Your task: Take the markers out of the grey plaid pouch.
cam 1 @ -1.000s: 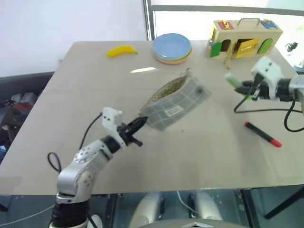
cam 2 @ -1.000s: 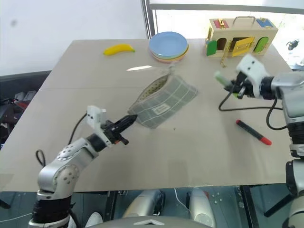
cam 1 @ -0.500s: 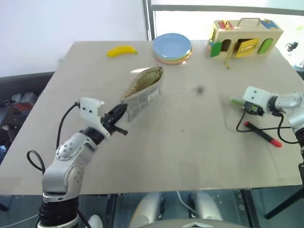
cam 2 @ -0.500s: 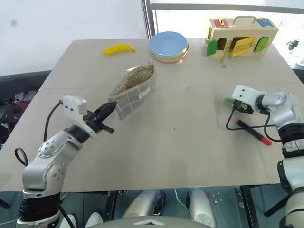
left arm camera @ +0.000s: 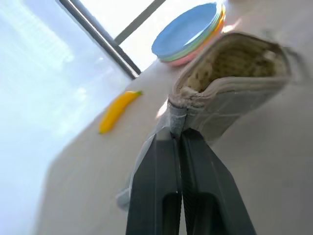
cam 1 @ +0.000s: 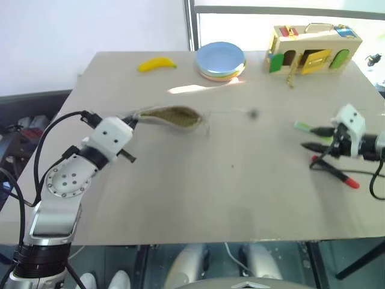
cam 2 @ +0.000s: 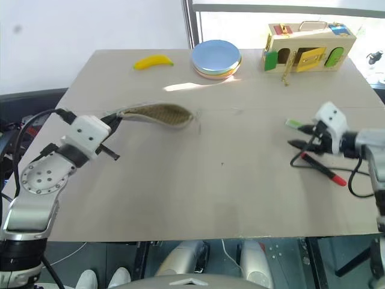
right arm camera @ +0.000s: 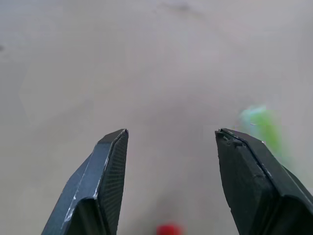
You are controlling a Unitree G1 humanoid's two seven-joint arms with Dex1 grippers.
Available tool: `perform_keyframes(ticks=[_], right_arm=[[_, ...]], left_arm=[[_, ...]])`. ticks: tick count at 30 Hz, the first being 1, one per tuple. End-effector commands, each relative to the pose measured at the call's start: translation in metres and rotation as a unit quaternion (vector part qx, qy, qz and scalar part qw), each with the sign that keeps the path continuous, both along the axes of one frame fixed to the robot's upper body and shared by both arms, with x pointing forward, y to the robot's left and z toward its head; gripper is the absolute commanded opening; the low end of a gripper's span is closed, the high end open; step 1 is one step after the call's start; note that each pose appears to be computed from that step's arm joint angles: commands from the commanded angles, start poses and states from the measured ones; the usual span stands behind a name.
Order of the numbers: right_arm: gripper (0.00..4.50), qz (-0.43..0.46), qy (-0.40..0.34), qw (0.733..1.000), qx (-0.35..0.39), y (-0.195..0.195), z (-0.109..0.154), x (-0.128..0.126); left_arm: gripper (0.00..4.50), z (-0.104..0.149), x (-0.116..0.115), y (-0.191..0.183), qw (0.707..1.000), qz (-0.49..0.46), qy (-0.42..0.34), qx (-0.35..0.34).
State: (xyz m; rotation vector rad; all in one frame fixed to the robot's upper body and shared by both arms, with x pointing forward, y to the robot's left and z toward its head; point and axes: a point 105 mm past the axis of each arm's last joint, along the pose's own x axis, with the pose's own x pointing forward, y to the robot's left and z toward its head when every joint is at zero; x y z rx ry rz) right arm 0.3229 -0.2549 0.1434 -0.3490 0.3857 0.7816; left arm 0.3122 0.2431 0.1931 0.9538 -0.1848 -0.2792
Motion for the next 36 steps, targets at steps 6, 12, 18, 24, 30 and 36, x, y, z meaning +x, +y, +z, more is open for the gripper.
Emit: perform_keyframes(ticks=[6, 12, 18, 24, 30, 36], right_arm=[[2.91, -0.026, 0.039, 0.998, 0.046, 0.007, -0.021, -0.046], [2.91, -0.024, 0.002, 0.999, 0.047, 0.004, -0.027, -0.065], [2.91, -0.003, 0.070, 0.995, 0.071, -0.004, -0.049, -0.098], [2.91, -0.033, 0.053, 0.996, 0.063, -0.032, -0.062, -0.109], [2.91, -0.031, 0.021, 0.993, 0.110, -0.041, -0.061, -0.105], [2.91, -0.023, 0.002, 0.993, 0.118, -0.040, -0.059, -0.098]], left_arm=[[2.47, -0.054, -0.011, -0.004, 0.990, -0.077, 0.049, 0.106], [2.47, -0.076, -0.044, 0.000, 0.980, -0.088, 0.174, -0.042], [2.47, -0.077, -0.086, -0.001, 0.917, -0.077, 0.291, -0.261], [2.47, -0.093, -0.138, -0.019, 0.859, -0.059, 0.357, -0.364], [2.47, -0.101, -0.144, -0.017, 0.865, -0.031, 0.342, -0.366], [2.47, -0.102, -0.138, -0.022, 0.869, -0.052, 0.334, -0.362]])
